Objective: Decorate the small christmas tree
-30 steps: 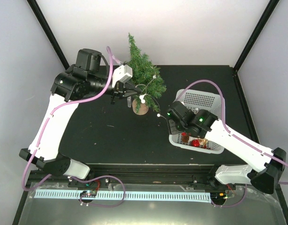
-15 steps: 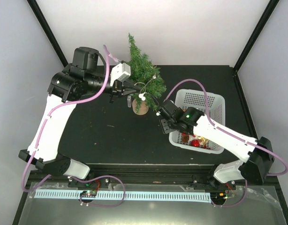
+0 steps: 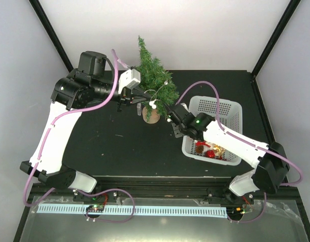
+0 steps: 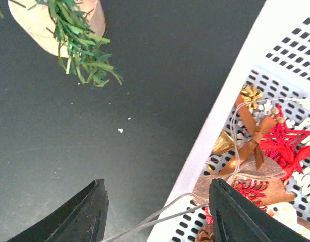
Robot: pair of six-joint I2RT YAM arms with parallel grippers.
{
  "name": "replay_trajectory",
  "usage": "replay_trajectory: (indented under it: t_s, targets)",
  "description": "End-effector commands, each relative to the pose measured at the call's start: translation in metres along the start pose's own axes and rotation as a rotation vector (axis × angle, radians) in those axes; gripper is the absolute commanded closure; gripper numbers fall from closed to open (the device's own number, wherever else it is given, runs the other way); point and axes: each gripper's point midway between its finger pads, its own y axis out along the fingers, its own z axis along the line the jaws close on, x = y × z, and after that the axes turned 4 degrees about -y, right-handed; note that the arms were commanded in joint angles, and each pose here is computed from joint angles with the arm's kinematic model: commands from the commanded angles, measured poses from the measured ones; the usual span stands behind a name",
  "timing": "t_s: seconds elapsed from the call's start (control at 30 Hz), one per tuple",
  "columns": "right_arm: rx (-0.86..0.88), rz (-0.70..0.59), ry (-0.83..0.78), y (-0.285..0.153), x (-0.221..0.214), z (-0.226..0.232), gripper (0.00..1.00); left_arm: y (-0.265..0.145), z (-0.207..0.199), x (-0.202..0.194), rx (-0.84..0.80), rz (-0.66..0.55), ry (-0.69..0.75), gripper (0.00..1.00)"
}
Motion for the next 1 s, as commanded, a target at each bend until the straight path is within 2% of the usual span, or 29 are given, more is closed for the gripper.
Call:
replay_trajectory:
  t_s: [0.0, 0.5, 0.8, 0.97]
  targets:
    - [-0.08, -0.07, 0.035, -0.009, 0.01, -0.02, 0.44, -0.007, -0.007, 0.008, -0.013, -0.018, 0.023, 0.98]
    - [-0.126, -0.052, 0.094, 0.004, -0.001, -0.039, 0.45, -0.01, -0.01, 0.01, -0.014, -0.028, 0.021, 0.99]
    - [-0.084, -0.032, 0.175, 0.022, -0.008, -0.049, 0.53, -0.017, -0.016, 0.016, -0.015, -0.048, 0.033, 0.98]
    - [-0.065, -0.014, 0.209, 0.034, -0.004, -0.05, 0.75, -0.018, -0.018, 0.014, -0.021, -0.046, 0.036, 0.98]
